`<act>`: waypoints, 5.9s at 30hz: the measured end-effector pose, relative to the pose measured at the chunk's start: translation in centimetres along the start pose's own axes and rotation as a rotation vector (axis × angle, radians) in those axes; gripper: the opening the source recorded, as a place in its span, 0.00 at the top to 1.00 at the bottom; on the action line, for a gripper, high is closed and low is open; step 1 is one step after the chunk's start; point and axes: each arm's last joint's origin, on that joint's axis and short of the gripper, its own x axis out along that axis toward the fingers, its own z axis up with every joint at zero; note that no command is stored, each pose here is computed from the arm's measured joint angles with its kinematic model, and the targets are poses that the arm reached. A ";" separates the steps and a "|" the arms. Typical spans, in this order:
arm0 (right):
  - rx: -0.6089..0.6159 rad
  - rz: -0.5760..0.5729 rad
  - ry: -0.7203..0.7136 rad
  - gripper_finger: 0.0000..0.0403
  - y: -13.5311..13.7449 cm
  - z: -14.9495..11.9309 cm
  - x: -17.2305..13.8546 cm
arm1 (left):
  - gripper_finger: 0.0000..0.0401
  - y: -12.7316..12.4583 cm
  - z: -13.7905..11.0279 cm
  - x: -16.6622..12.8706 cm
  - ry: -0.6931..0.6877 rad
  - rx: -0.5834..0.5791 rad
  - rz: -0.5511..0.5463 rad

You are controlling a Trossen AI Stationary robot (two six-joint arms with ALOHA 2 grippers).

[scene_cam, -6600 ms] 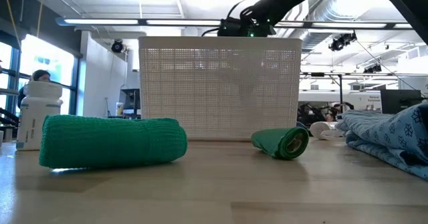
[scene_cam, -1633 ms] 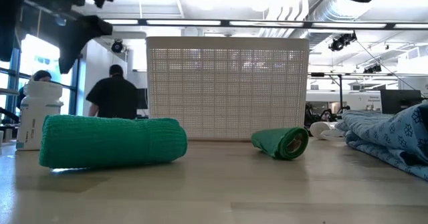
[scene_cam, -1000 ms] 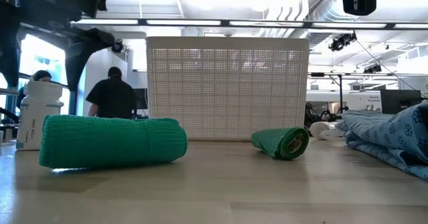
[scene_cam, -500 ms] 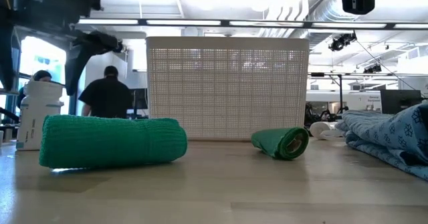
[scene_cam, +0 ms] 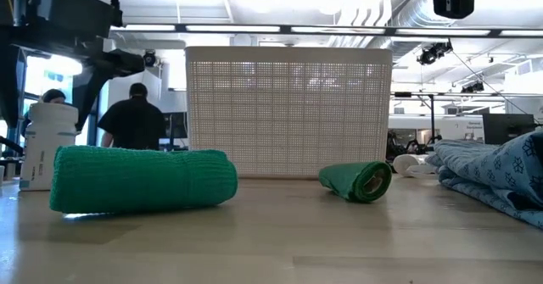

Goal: Pick & place medical supplies in basket/bin
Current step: Put the white pill bottle into the white bin

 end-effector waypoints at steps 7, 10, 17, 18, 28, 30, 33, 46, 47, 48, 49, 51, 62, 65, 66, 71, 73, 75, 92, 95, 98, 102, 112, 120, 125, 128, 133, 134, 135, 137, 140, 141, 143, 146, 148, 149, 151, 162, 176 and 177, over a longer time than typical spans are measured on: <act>-0.009 -0.003 0.002 1.00 0.0 0.0 0.0 | 0.36 0.0 0.1 0.0 -0.013 -0.003 -0.016; -0.010 -0.003 0.005 1.00 0.0 0.0 0.0 | 0.41 0.0 0.1 0.0 -0.013 -0.003 -0.017; -0.021 -0.004 0.009 1.00 -0.1 -0.1 0.0 | 0.47 0.0 0.1 -0.1 -0.013 -0.034 -0.019; -0.022 -0.007 0.011 1.00 -0.1 -0.1 0.0 | 0.46 0.0 0.1 -0.2 -0.010 -0.037 -0.020; -0.070 -0.018 0.017 1.00 -0.2 -0.1 0.0 | 0.48 2.3 2.3 -5.8 -0.127 -0.103 0.034; -0.076 -0.024 0.012 1.00 -0.2 -0.1 0.0 | 0.48 3.3 2.6 -7.5 -0.174 -0.146 0.049; -0.090 -0.034 0.001 1.00 -0.4 0.1 0.0 | 0.48 5.0 3.1 -10.5 -0.270 -0.214 0.080; -0.147 -0.047 -0.100 1.00 -0.8 1.5 -0.3 | 0.47 13.7 1.0 -20.8 -0.682 -0.527 0.353; -0.148 -0.034 -0.121 1.00 -0.7 1.7 -0.3 | 0.47 14.4 0.8 -21.0 -0.712 -0.550 0.378; -0.148 -0.019 -0.146 1.00 -0.6 2.0 -0.3 | 0.47 15.2 0.4 -21.3 -0.738 -0.573 0.405; -0.148 0.000 -0.174 1.00 -0.4 2.3 -0.3 | 0.47 15.9 0.2 -21.3 -0.756 -0.596 0.427; -0.158 0.038 -0.226 1.00 0.0 2.9 0.0 | 0.47 17.6 0.0 -21.3 -0.792 -0.641 0.470; -0.386 0.100 -0.432 1.00 1.3 7.0 4.8 | 0.47 25.4 -0.9 -15.7 -0.625 -0.732 0.514; -0.383 0.067 -0.440 1.00 1.5 8.5 6.0 | 0.47 28.0 -1.8 -13.0 -0.529 -0.742 0.508; -0.394 0.059 -0.447 1.00 1.6 9.0 6.2 | 0.47 28.9 -2.2 -12.0 -0.496 -0.755 0.502; -0.441 0.000 -0.465 1.00 2.3 11.7 6.7 | 0.46 32.3 -3.8 -8.5 -0.397 -0.821 0.475; -0.446 -0.033 -0.451 1.00 2.4 12.4 6.9 | 0.46 33.3 -4.2 -7.5 -0.372 -0.837 0.456; -0.455 -0.064 -0.435 1.00 2.4 12.9 6.9 | 0.46 34.2 -4.1 -7.0 -0.374 -0.832 0.453; -0.413 -0.204 -0.322 1.00 0.3 13.0 7.0 | 0.46 36.7 -2.5 -1.0 -0.217 -0.728 0.342; -0.396 -0.245 -0.258 1.00 -0.2 12.5 7.1 | 0.46 36.9 -2.5 -0.4 -0.210 -0.707 0.335; -0.386 -0.270 -0.217 1.00 -0.6 12.2 7.1 | 0.46 37.2 -2.4 0.1 -0.217 -0.706 0.337; -0.384 -0.271 -0.213 1.00 -0.6 12.1 7.1 | 0.46 37.1 -2.4 0.1 -0.221 -0.676 0.321; -0.385 -0.257 -0.205 1.00 -0.6 12.1 7.1 | 0.45 37.3 -2.5 0.1 -0.175 -0.691 0.390; -0.385 -0.250 -0.200 1.00 -0.5 12.1 7.1 | 0.29 36.8 -2.7 0.3 -0.148 -0.687 0.327; -0.385 -0.251 -0.200 1.00 -0.5 12.1 7.1 | 0.24 36.8 -2.7 0.3 -0.144 -0.689 0.332; -0.383 -0.250 -0.201 1.00 -0.5 12.1 7.1 | 0.24 36.5 -2.9 0.0 -0.106 -0.700 0.313; -0.383 -0.251 -0.201 1.00 -0.5 12.1 7.1 | 0.26 36.4 -2.9 -1.5 -0.099 -0.771 0.292; -0.385 -0.255 -0.204 1.00 -0.6 12.1 7.1 | 0.27 36.4 -2.8 -2.0 -0.099 -0.780 0.291; -0.392 -0.258 -0.204 1.00 -0.6 12.1 7.1 | 0.27 36.4 -2.8 -2.5 -0.102 -0.786 0.293; -0.411 -0.271 -0.211 1.00 -0.6 12.2 7.1 | 0.29 36.5 -2.7 -3.5 -0.110 -0.795 0.299; -0.427 -0.255 -0.260 1.00 -0.5 12.7 7.6 | 0.31 36.3 -2.8 -5.0 -0.102 -0.824 0.293; -0.420 -0.239 -0.281 1.00 -0.5 13.0 7.9 | 0.32 36.3 -2.8 -5.6 -0.102 -0.833 0.305; -0.398 -0.200 -0.330 1.00 -0.5 13.7 8.6 | 0.36 36.2 -2.8 -6.6 -0.088 -0.847 0.322; -0.372 -0.172 -0.365 1.00 -0.9 14.5 9.7 | 0.45 36.0 -3.3 -8.3 -0.068 -0.873 0.332; -0.364 -0.177 -0.357 1.00 -1.3 14.8 10.4 | 0.53 35.9 -3.9 -9.6 -0.068 -0.901 0.338; -0.362 -0.181 -0.349 1.00 -1.5 14.9 10.7 | 0.57 35.8 -4.3 -10.1 -0.067 -0.917 0.339; -0.373 -0.173 -0.324 1.00 -1.7 15.1 11.2 | 0.66 35.6 -5.1 -11.3 -0.072 -0.950 0.345; -0.429 -0.177 -0.423 1.00 -1.9 17.8 10.2 | 0.88 33.3 -9.1 -18.0 -0.244 -1.059 0.368; -0.506 -0.157 -0.230 1.00 -4.7 19.0 18.9 | 0.95 27.5 -10.6 -25.8 -0.460 -1.051 0.541; -0.526 -0.162 -0.211 1.00 -4.5 19.5 19.4 | 0.95 27.2 -10.7 -26.1 -0.467 -1.050 0.548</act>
